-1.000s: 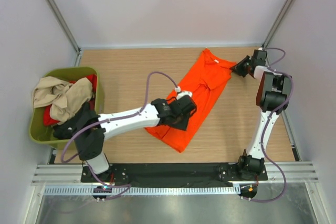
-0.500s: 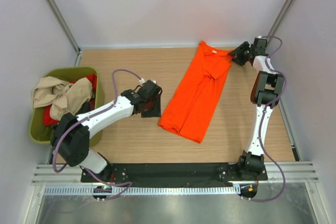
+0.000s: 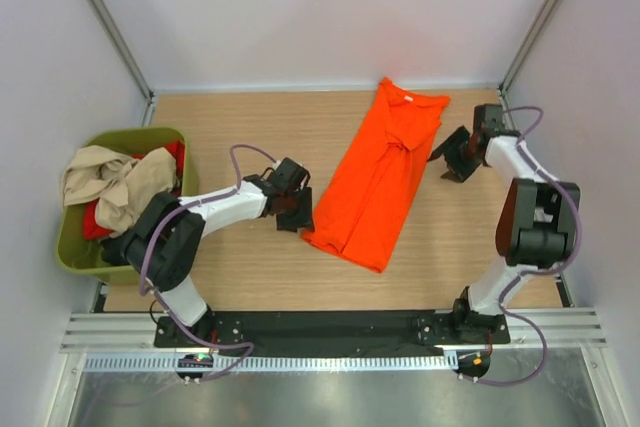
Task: Fold and stack the t-shirts
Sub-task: Fold the tshirt
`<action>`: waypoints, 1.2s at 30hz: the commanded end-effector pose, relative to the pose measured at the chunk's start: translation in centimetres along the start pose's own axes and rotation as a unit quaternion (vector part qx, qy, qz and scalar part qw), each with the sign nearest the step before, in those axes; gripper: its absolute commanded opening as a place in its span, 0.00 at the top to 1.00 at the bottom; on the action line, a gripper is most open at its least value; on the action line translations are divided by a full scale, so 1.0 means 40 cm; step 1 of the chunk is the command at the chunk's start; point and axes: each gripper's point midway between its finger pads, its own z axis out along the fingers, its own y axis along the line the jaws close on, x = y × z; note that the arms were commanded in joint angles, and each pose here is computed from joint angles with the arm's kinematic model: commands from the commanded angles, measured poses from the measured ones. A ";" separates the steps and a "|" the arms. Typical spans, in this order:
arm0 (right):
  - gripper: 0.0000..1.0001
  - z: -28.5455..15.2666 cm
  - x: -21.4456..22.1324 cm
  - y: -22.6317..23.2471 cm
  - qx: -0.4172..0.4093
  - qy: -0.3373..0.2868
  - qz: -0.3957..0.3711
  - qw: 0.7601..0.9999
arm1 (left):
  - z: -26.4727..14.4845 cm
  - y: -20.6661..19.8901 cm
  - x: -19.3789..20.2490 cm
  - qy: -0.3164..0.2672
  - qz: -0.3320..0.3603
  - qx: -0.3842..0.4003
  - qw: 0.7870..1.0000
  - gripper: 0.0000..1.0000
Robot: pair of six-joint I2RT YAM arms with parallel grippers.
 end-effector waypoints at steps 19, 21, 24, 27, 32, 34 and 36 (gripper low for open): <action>0.38 -0.132 0.635 -0.188 0.066 0.100 -0.121 0.985 | -0.008 0.021 0.141 0.039 -0.016 0.009 0.999 0.92; 0.38 -0.135 0.655 -0.217 0.075 0.101 -0.127 0.984 | -0.011 0.027 0.175 0.046 -0.015 0.005 0.999 0.92; 0.39 -0.149 0.683 -0.243 0.071 0.106 -0.128 0.984 | -0.022 0.006 0.215 0.050 -0.014 0.013 0.999 0.93; 0.40 -0.169 0.700 -0.257 0.060 0.107 -0.124 0.985 | -0.032 -0.014 0.254 0.053 -0.015 0.022 0.998 0.93; 0.42 -0.200 0.725 -0.295 0.076 0.107 -0.148 0.980 | -0.045 -0.016 0.302 0.044 -0.015 0.017 0.999 0.85; 0.43 -0.213 0.728 -0.310 0.083 0.102 -0.149 0.980 | -0.048 -0.016 0.305 0.039 -0.023 0.019 0.999 0.74; 0.43 -0.222 0.731 -0.321 0.084 0.101 -0.152 0.980 | -0.050 -0.009 0.308 0.037 -0.025 0.019 0.999 0.66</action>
